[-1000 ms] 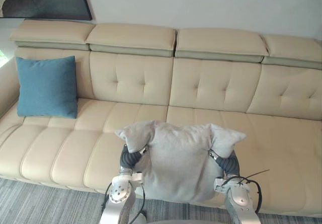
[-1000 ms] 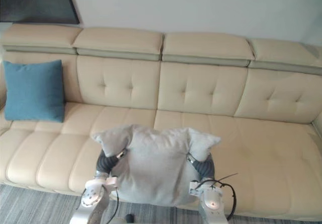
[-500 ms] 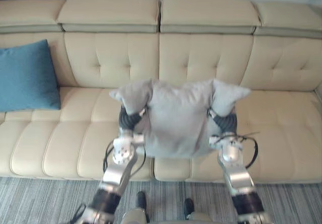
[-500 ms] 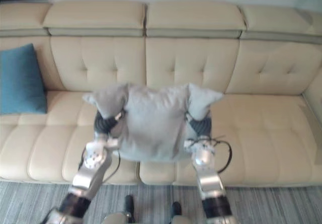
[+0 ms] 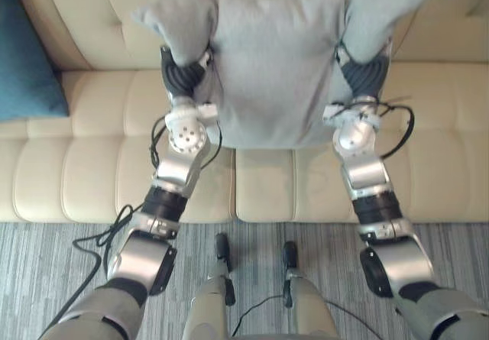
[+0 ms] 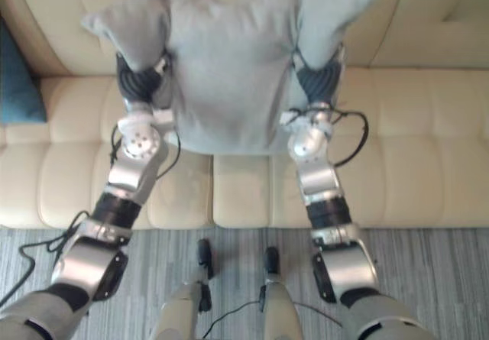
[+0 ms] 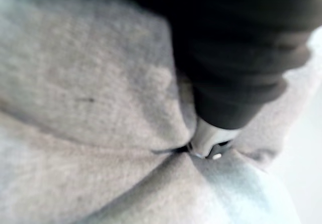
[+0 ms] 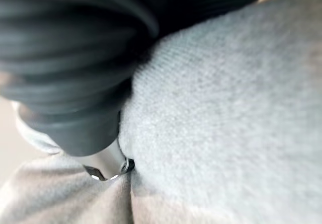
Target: Pick up cushions and gather them together orderly.
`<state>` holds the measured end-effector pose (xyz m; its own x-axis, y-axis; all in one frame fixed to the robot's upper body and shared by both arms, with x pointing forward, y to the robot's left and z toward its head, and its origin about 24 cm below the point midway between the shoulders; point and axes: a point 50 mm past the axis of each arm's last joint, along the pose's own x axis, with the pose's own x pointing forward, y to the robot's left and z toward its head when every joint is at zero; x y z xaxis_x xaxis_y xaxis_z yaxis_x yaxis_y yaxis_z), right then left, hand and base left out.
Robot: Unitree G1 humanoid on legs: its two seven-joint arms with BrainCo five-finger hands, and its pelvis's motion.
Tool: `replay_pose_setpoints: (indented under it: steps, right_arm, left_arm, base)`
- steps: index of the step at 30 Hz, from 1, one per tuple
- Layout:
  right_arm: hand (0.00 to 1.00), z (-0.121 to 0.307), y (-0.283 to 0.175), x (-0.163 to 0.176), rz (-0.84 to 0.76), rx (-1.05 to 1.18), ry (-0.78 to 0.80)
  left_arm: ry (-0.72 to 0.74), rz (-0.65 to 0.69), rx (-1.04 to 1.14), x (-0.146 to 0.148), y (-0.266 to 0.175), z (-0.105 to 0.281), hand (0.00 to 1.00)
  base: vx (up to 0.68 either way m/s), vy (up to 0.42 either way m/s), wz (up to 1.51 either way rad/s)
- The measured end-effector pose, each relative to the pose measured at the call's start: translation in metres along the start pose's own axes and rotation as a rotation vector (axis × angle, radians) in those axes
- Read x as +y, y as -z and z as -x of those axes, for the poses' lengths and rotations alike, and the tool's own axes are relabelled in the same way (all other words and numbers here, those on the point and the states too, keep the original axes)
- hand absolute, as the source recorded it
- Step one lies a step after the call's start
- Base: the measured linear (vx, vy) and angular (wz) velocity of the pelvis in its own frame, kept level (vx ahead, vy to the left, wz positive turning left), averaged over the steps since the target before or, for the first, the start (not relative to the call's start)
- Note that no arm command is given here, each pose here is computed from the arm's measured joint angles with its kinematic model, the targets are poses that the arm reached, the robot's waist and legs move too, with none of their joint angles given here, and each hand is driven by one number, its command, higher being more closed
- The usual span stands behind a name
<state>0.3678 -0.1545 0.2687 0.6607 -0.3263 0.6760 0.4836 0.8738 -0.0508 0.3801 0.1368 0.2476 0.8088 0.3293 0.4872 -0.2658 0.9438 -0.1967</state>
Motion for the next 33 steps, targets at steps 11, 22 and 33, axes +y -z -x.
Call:
replay_pose_setpoints:
  steps: [11,22,33]
  right_arm:
    - [0.00,-0.038,-0.007,-0.015,-0.233,0.137,0.146]
    - [0.00,-0.073,0.008,-0.095,-0.275,0.194,0.231]
    - [0.00,-0.006,0.083,-0.145,-0.197,0.383,0.200]
  left_arm:
    - [-0.012,-0.023,0.031,-0.008,-0.016,-0.032,0.00]
    - [-0.054,-0.057,-0.025,0.054,-0.049,-0.070,0.00]
    - [-0.125,-0.073,0.144,0.128,0.022,-0.021,0.00]
  base:
    - [0.01,-0.030,0.07]
    - [-0.01,-0.034,0.04]
    - [-0.01,-0.024,0.00]
